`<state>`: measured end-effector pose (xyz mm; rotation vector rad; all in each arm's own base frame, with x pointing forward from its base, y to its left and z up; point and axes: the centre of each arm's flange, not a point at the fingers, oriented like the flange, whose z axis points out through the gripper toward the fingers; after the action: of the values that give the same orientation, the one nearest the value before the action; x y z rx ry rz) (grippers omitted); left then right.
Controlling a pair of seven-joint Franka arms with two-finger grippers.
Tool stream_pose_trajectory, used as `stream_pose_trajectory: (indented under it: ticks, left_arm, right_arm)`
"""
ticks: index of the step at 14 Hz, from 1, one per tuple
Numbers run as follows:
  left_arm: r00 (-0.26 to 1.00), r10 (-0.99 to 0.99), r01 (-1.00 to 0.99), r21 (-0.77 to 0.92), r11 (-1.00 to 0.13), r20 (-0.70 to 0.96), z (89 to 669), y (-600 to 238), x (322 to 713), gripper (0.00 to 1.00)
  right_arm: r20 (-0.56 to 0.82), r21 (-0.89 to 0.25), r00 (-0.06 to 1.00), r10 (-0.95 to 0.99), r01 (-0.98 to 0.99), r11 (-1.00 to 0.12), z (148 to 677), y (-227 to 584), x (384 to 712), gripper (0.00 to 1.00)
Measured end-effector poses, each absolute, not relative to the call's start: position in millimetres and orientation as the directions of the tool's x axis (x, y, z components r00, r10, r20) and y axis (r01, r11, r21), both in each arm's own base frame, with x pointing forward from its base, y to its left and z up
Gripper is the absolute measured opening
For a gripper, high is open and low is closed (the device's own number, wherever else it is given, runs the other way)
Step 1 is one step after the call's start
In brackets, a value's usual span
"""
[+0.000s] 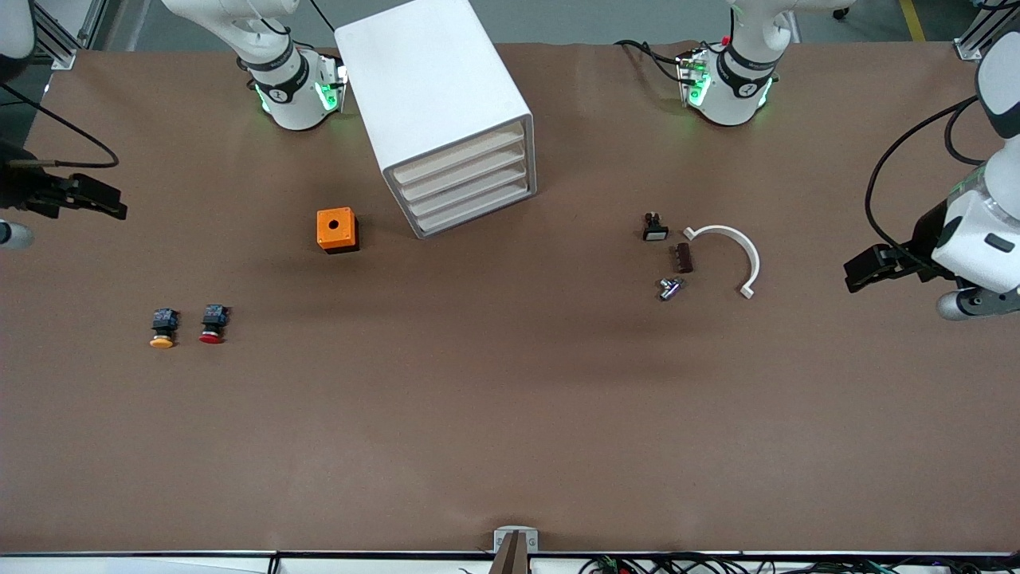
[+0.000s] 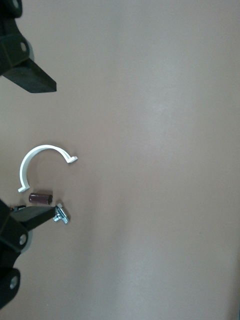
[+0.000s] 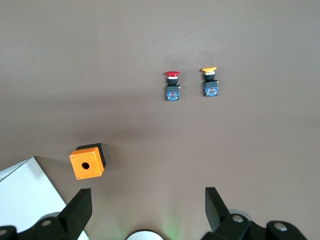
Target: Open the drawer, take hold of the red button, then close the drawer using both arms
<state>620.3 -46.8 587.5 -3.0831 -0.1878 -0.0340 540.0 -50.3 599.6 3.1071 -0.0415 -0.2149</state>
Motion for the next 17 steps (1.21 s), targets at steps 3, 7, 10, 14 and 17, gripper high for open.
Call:
stream_pose_trajectory:
  ticks: [3,7,10,14,17]
  left_arm:
    - [0.993,0.118,0.118,-0.056,-0.991,0.002,587,-41,617,1.00]
    - [0.992,0.124,0.124,-0.058,-0.991,-0.004,587,-32,617,1.00]
    - [0.992,0.124,0.124,-0.058,-0.991,-0.008,587,-32,617,1.00]
    - [0.991,0.127,0.125,-0.060,-0.990,-0.038,600,-32,610,1.00]
    - [0.989,0.123,0.118,-0.067,-0.991,-0.077,607,-35,600,1.00]
  right_arm:
    - [-0.114,0.030,0.993,-0.024,-0.021,-0.999,615,-45,539,1.00]
    - [-0.069,0.030,0.998,-0.013,-0.011,-0.999,637,-36,534,1.00]
    - [-0.021,0.002,1.000,-0.016,-0.016,-1.000,648,-36,533,1.00]
    - [0.007,-0.008,1.000,-0.022,-0.022,-1.000,645,-39,520,1.00]
    - [0.012,-0.006,1.000,-0.021,-0.021,-1.000,642,-41,505,1.00]
